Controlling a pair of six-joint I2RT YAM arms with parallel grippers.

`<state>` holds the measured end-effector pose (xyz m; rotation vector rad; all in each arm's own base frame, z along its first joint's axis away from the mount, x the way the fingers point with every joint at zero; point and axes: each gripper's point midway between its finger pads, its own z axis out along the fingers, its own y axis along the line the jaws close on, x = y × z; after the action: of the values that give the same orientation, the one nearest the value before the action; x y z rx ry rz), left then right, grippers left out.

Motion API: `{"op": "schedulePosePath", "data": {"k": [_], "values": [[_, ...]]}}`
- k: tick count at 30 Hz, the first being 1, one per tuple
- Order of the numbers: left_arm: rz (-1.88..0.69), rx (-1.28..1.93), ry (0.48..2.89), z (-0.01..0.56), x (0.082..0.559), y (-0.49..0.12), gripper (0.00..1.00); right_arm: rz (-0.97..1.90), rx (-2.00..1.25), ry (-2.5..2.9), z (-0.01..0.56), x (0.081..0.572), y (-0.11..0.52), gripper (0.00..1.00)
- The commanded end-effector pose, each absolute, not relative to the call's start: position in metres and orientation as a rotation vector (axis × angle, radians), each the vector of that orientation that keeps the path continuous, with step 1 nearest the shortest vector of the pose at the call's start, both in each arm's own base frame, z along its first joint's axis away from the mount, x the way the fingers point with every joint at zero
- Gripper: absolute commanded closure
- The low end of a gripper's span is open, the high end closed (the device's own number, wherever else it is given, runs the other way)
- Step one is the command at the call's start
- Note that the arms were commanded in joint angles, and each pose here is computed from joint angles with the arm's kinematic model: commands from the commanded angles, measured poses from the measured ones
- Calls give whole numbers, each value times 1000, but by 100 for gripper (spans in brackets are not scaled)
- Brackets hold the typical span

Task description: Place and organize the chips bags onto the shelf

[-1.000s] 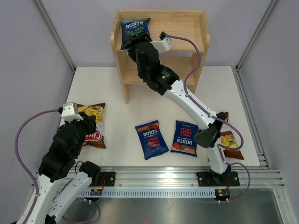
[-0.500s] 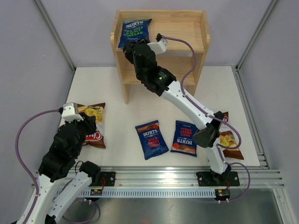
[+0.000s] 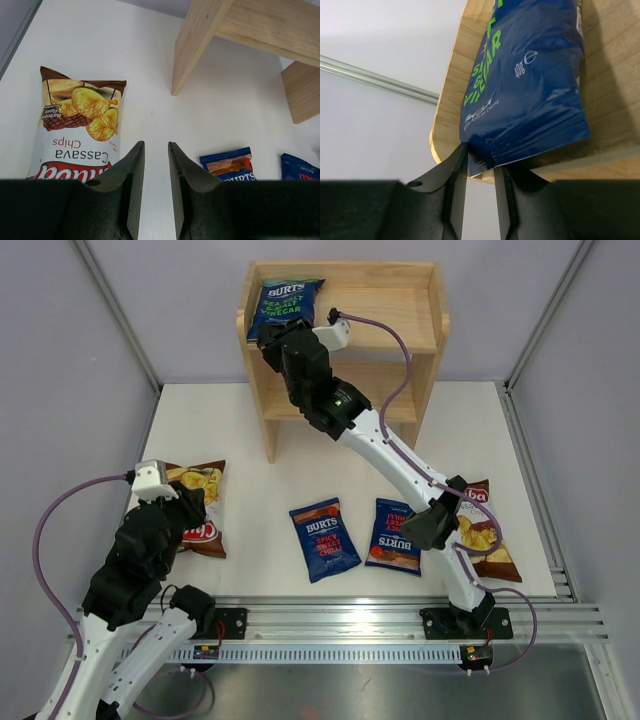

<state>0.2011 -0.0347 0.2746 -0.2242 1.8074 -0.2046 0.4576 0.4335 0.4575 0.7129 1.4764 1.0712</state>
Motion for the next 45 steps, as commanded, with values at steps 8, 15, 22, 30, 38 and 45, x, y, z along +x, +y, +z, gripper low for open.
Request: {"op": "schedulePosePath", "data": {"k": [8,15,22,30,38,45], "values": [[-186,-253,1781,282,206,-31,72,1139,689,1460,480,444,416,44],[-167,-276,1782,281,206,-27,71,1161,692,1481,478,428,406,1],[-134,-306,1793,279,207,-22,64,1143,696,1489,477,417,392,0],[-134,-310,1789,279,207,-21,1,1152,597,1471,473,382,360,0],[-166,-281,1815,276,209,-30,1,1053,358,1505,453,314,295,0],[-452,-213,1945,258,206,-83,1,888,48,1739,365,229,226,1]]}}
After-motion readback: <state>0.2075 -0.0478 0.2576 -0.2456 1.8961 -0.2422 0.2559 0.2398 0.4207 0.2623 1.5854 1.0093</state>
